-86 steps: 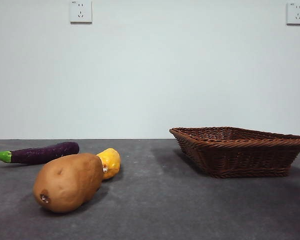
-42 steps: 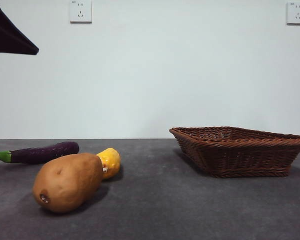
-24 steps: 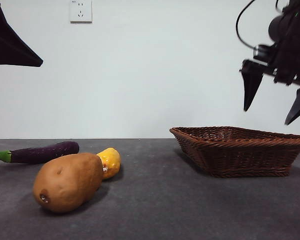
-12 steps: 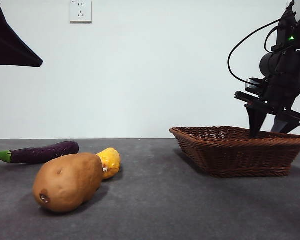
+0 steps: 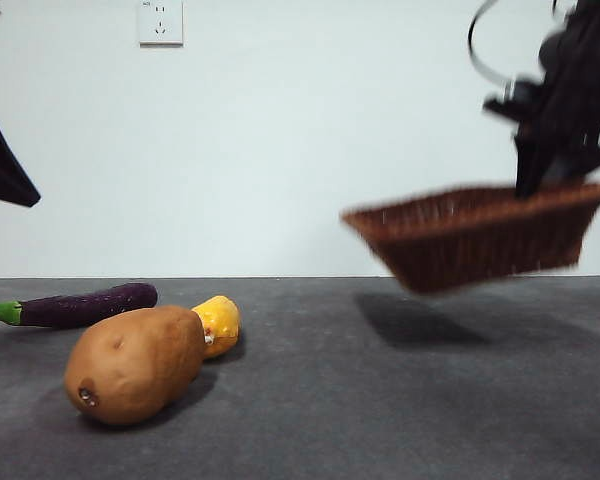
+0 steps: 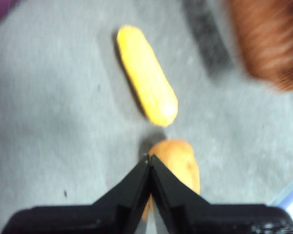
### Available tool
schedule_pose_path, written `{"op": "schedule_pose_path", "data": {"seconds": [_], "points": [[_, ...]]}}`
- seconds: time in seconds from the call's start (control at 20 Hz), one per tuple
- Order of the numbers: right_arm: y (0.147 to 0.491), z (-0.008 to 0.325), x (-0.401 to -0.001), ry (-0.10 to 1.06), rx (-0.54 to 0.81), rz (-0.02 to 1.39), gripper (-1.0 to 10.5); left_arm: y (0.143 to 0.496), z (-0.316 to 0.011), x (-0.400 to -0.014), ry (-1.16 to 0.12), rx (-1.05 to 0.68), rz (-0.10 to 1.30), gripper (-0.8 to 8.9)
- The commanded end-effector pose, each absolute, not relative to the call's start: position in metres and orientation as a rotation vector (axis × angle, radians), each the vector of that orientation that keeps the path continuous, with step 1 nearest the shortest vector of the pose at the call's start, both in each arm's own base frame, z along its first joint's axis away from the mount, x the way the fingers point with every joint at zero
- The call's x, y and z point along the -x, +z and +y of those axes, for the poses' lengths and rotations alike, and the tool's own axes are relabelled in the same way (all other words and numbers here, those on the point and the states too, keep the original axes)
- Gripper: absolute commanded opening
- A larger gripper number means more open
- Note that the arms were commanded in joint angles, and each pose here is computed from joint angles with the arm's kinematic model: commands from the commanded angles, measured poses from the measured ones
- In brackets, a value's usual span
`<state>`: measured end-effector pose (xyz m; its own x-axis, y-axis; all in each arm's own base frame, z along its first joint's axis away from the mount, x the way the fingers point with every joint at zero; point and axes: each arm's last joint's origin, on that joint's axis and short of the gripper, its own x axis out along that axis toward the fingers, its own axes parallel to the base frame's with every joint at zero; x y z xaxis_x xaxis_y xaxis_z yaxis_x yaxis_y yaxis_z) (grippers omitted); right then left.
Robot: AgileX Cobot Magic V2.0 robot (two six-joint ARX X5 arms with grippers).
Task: Help me put the vegetables on the table into the basket
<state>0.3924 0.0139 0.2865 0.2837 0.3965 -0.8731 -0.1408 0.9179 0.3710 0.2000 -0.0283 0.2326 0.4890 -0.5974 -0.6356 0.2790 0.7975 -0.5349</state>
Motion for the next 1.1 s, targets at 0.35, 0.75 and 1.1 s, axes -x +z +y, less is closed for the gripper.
{"op": "schedule_pose_path", "data": {"seconds": [0.35, 0.75, 1.1], "points": [[0.393, 0.013, -0.302, 0.406, -0.162, 1.02, -0.1, 0.263, -0.082, -0.253, -0.499, 0.197, 1.151, 3.66], [0.418, 0.01, -0.26, 0.334, -0.087, 1.0, -0.1, 0.253, -0.141, -0.334, -0.415, 0.132, 1.315, 7.25], [0.424, 0.01, -0.25, 0.339, -0.086, 0.978, -0.1, 0.225, -0.163, -0.354, -0.295, 0.035, 1.341, 7.54]]}}
